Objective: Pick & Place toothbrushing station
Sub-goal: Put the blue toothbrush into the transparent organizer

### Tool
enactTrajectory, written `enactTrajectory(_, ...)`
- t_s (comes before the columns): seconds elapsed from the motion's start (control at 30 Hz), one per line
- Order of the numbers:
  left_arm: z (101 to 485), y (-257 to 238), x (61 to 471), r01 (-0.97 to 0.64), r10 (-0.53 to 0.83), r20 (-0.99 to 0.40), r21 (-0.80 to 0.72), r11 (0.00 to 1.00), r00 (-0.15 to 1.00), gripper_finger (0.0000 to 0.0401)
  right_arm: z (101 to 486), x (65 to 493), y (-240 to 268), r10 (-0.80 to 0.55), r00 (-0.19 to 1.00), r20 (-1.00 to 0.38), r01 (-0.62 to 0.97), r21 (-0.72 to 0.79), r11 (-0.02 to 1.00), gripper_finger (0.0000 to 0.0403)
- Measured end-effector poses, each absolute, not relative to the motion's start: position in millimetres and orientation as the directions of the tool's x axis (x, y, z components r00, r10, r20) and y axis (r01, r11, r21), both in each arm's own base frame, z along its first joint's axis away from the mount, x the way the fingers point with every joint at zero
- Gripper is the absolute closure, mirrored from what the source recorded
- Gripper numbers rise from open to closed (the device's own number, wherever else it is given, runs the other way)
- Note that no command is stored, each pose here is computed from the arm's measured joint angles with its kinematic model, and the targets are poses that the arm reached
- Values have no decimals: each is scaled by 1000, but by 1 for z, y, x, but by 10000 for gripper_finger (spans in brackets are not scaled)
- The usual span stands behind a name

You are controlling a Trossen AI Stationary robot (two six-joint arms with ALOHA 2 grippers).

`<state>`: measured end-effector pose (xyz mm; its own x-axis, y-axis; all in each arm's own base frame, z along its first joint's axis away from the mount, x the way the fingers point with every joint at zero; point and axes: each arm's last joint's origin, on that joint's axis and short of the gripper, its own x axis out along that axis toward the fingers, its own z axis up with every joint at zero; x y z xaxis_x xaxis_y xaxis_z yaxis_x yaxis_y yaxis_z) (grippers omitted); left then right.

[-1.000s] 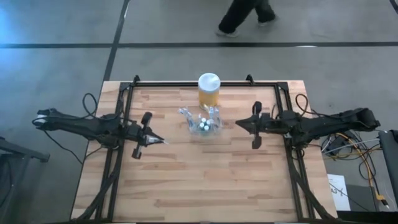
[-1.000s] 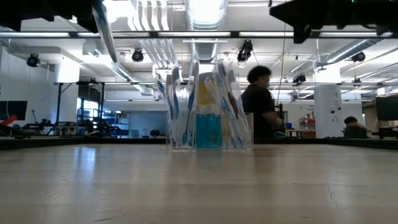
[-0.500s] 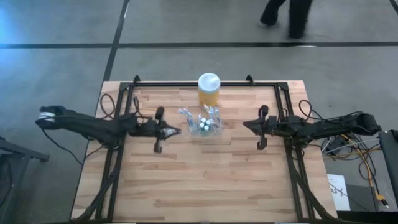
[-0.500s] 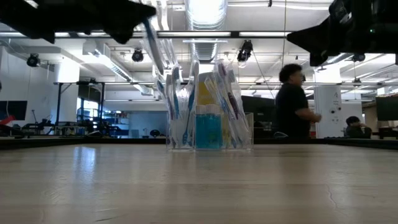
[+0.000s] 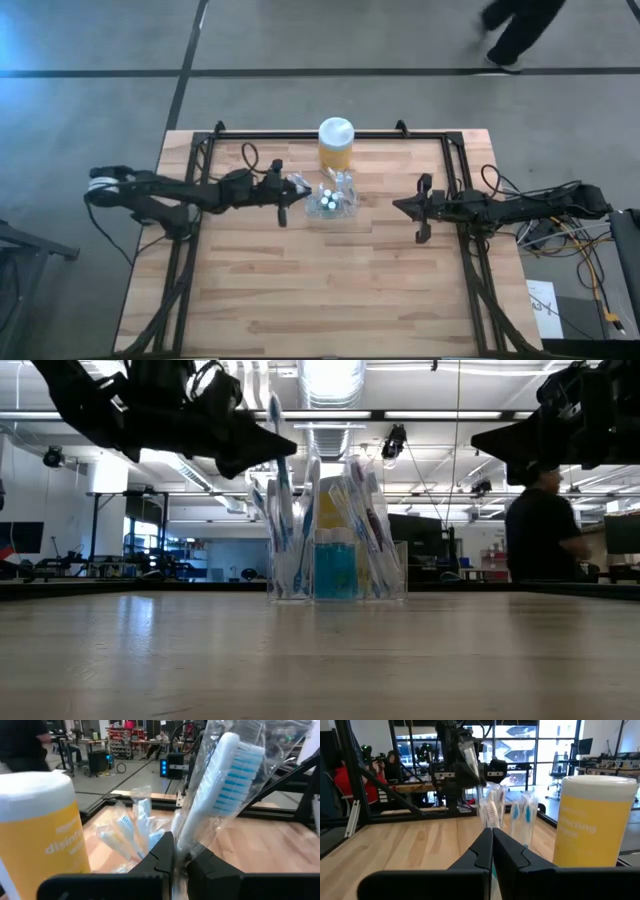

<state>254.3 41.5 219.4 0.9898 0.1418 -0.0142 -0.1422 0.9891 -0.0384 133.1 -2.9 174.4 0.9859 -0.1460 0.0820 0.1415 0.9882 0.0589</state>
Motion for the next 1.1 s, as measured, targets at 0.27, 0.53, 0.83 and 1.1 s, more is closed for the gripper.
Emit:
enactTrajectory(0.27,196,46,267,-191,189,-72,-26,981,979,380,174,133,-3,-146,986,80,141,63,988,394)
enactTrajectory(0.53,172,50,275,-208,201,-147,-31,978,968,380,174,133,-3,-146,986,79,141,66,988,394)
enactTrajectory(0.83,158,54,279,-220,208,-184,-49,974,961,380,175,133,-3,-146,986,85,140,67,988,394)
enactTrajectory(1.1,165,53,274,-214,192,-206,-93,972,959,335,175,133,-3,-145,986,84,136,104,985,394)
